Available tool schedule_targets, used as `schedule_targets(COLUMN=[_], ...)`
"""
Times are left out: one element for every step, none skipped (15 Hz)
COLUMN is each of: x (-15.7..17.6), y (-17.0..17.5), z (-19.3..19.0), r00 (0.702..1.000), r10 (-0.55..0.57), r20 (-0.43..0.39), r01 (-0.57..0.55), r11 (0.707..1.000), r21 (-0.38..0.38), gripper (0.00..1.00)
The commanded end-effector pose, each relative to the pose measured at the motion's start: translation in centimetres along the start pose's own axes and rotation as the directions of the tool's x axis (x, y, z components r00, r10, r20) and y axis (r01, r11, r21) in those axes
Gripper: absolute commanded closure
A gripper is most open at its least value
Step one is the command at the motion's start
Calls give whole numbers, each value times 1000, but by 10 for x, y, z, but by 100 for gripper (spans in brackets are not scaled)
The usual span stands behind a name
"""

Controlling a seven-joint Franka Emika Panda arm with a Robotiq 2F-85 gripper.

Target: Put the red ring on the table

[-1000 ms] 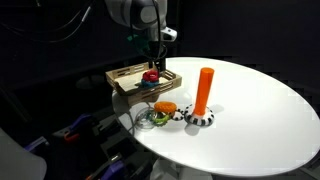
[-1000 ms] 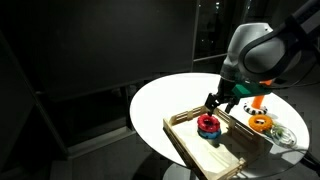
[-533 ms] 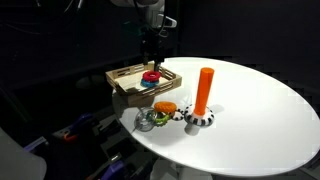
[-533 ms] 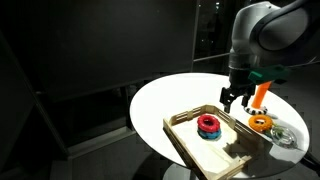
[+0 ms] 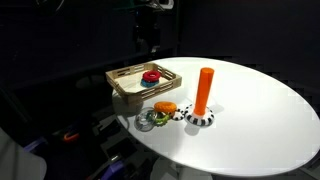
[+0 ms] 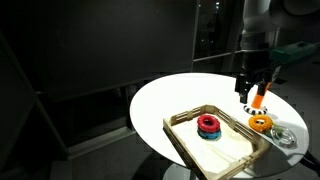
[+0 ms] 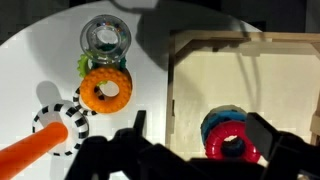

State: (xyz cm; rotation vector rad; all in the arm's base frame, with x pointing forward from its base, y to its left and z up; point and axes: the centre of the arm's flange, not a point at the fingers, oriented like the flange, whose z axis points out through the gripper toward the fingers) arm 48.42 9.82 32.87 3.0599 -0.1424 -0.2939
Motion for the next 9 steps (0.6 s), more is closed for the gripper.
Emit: schedule_targets(x=[-24, -27, -29, -29, -18, -19, -19, -19, -18], y=[12, 13, 14, 14, 6, 6, 5, 4, 4], z=[-25, -29, -33, -33, -26, -28, -27, -26, -25], r00=[1000, 1000, 1000, 999, 1000, 1000, 1000, 1000, 1000], r10=[-20, -20, -19, -21, 0, 0, -2, -3, -3], r20=[-17, -19, -24, -24, -21, -25, -24, -22, -19], r01=[20, 20, 19, 21, 0, 1, 2, 3, 3], r11=[1000, 1000, 1000, 1000, 1000, 1000, 1000, 1000, 1000], r21=[-10, -10, -10, -6, 2, 2, 2, 1, 0], gripper=[0, 0, 0, 0, 0, 0, 0, 0, 0])
